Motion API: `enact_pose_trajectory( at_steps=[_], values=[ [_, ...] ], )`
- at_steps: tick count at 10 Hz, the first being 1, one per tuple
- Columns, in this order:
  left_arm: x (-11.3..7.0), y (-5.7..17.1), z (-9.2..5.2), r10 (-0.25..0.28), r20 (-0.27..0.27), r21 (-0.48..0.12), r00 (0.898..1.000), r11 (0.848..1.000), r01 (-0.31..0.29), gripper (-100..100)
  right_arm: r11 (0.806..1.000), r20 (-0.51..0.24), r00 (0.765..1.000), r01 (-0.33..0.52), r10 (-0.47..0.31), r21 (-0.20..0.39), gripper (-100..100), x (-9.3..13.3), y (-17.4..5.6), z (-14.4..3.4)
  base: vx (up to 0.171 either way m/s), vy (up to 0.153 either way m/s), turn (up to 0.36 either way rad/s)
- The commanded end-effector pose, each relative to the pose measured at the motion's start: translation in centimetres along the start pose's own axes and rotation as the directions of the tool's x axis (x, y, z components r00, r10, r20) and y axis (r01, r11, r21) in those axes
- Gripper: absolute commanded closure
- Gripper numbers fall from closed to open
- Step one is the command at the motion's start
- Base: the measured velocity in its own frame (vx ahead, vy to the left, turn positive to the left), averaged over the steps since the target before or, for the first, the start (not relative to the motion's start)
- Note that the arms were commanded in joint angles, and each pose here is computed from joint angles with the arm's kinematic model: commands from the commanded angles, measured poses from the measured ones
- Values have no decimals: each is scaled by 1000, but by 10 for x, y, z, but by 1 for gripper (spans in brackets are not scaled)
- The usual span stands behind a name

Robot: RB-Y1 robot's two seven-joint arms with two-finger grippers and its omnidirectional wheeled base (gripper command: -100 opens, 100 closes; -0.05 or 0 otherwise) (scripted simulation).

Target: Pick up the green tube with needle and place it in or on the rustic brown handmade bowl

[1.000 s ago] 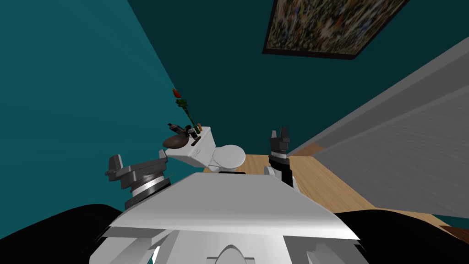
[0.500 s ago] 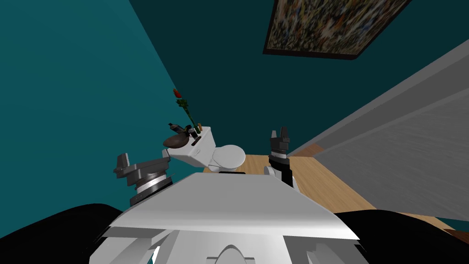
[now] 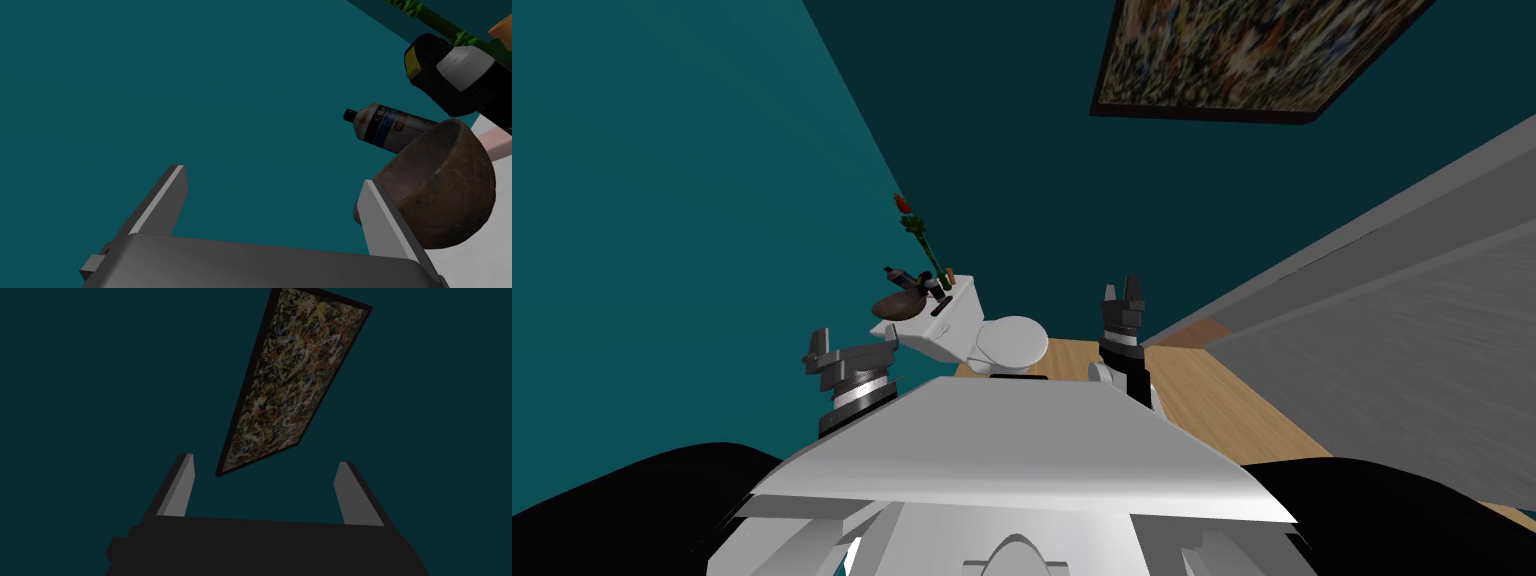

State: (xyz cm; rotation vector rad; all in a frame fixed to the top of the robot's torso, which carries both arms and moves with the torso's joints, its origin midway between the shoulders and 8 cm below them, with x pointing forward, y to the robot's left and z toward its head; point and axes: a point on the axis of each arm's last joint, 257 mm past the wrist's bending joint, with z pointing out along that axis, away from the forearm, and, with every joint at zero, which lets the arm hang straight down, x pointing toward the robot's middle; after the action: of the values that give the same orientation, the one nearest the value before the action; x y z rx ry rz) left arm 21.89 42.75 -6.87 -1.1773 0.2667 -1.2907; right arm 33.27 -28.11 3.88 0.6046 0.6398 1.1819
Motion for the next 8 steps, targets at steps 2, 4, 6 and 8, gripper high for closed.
enact_pose_trajectory(
  at_steps=[2,4,6,8],
  values=[
    [0,0,0,0,0,0,1000,1000,0,-100,1000,0,1000,0,0,0,0,0,0,0,-1,-18,-18],
    [0,0,0,0,0,0,1000,1000,0,-100,1000,0,1000,0,0,0,0,0,0,0,-1,-3,-10],
    [0,0,0,0,0,0,1000,1000,0,-100,1000,0,1000,0,0,0,0,0,0,0,-1,2,-7],
    [-14,12,3,41,-12,-46,999,998,-42,-100,1000,0,1000,0,0,0,0,0,0,0,-2,-77,-10]
  ],
)
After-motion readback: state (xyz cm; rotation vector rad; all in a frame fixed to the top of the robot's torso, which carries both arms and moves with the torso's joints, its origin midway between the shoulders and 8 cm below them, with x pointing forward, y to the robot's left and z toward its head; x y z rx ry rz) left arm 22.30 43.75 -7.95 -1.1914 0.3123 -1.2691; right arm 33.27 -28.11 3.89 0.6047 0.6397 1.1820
